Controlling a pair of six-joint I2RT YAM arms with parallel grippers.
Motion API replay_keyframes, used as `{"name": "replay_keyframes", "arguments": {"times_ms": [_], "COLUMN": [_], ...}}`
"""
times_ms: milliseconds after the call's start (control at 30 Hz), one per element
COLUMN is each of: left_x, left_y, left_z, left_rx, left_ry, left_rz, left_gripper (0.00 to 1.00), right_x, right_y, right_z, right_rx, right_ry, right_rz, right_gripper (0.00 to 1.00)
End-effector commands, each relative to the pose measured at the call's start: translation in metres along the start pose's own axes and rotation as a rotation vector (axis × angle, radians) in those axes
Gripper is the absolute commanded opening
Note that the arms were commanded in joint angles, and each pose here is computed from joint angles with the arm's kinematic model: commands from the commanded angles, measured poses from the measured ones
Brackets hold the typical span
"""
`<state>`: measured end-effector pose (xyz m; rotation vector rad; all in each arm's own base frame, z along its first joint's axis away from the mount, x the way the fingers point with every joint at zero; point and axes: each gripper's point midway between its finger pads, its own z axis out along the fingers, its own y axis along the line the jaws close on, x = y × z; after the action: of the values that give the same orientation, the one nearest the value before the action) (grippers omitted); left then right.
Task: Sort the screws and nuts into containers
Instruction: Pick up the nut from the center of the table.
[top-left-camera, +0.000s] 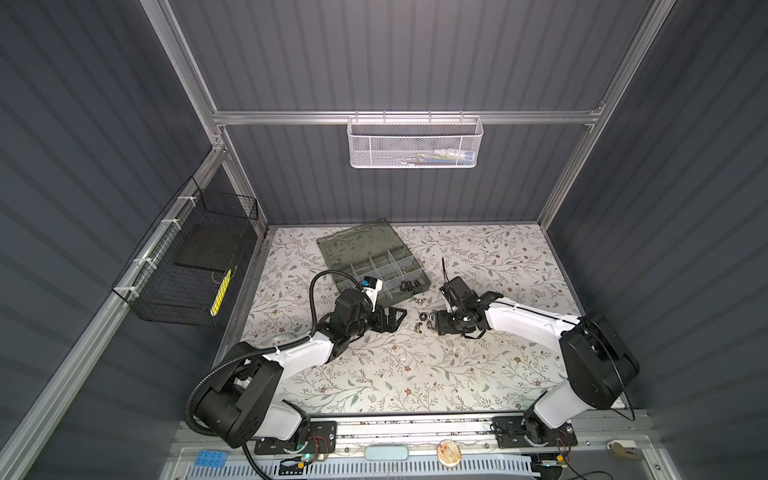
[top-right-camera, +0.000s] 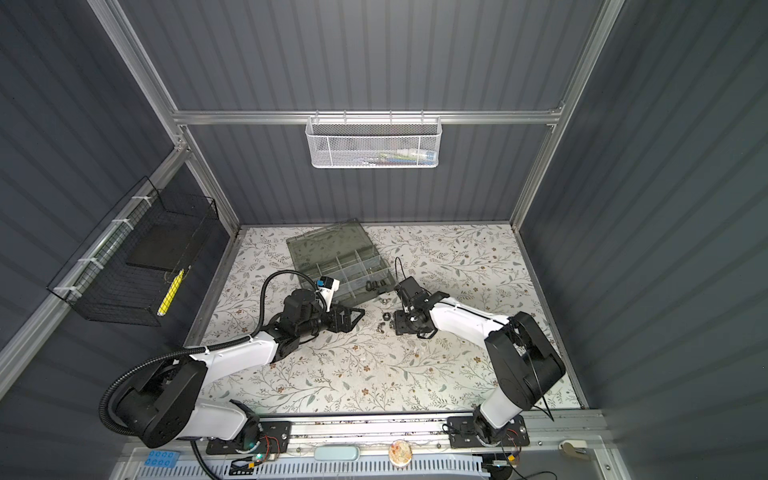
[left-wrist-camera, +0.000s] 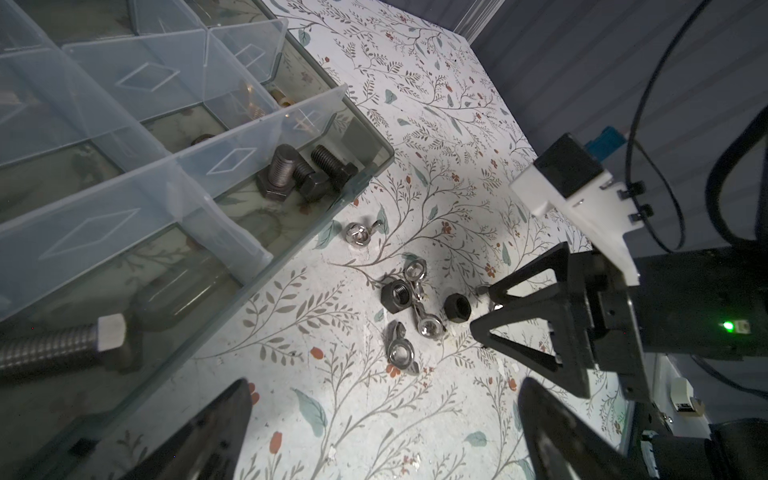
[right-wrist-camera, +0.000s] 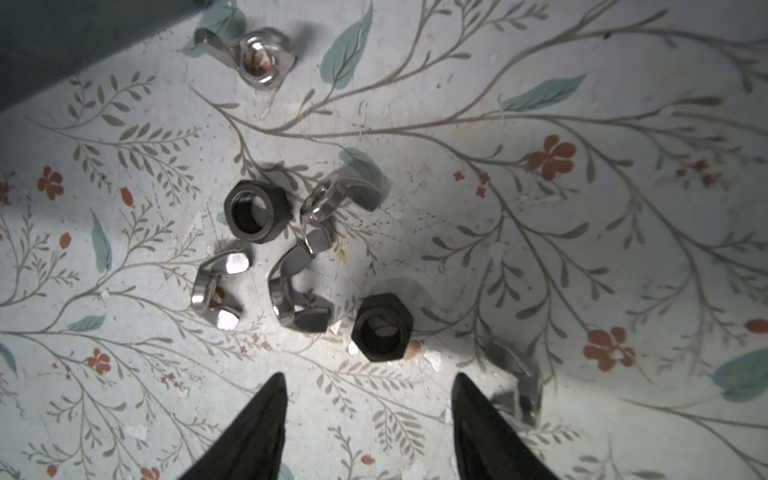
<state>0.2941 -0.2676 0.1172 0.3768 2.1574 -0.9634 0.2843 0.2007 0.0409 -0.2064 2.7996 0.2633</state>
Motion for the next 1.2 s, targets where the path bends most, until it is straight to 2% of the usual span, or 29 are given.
{"name": "replay_keyframes", "arguments": {"times_ms": [0,200,500,767,867,1167], "left_x": [-0.008,-0.008,-0.008,-0.006,-0.006,-0.007], "left_y": [-0.005,-0.004,-0.004,-0.002,-0.002,0.003], "left_z": [0.002,0.003,0.004,0.005,0.006,0.004], "left_rx": [0.003,0.0,0.001,-0.008,-0.009,-0.041], "left_ry": [-0.01,-0.007,-0.005,-0.002,0.0,-0.009], "left_rz": [0.036,0.04,0.038,0.039,0.037,0.041], "left_gripper": [1.0,1.0,1.0,1.0,1.0,1.0], "right_x": [-0.007,-0.008,-0.007,-0.005,-0.008,-0.031], "right_y": [0.002,-0.002,-0.009,-0.01,-0.006,0.006], "right_z": [0.006,0.015,0.025,0.029,0.027,0.002], "right_rx": [0.02,0.055,0.104,0.11,0.07,-0.03], "right_ry": [-0.002,0.015,0.033,0.044,0.029,-0.048], "right_rz": [0.001,-0.008,-0.013,-0.016,0.004,0.042], "right_gripper": [0.58,0.5,0.44,0.33,0.28,0.24]}}
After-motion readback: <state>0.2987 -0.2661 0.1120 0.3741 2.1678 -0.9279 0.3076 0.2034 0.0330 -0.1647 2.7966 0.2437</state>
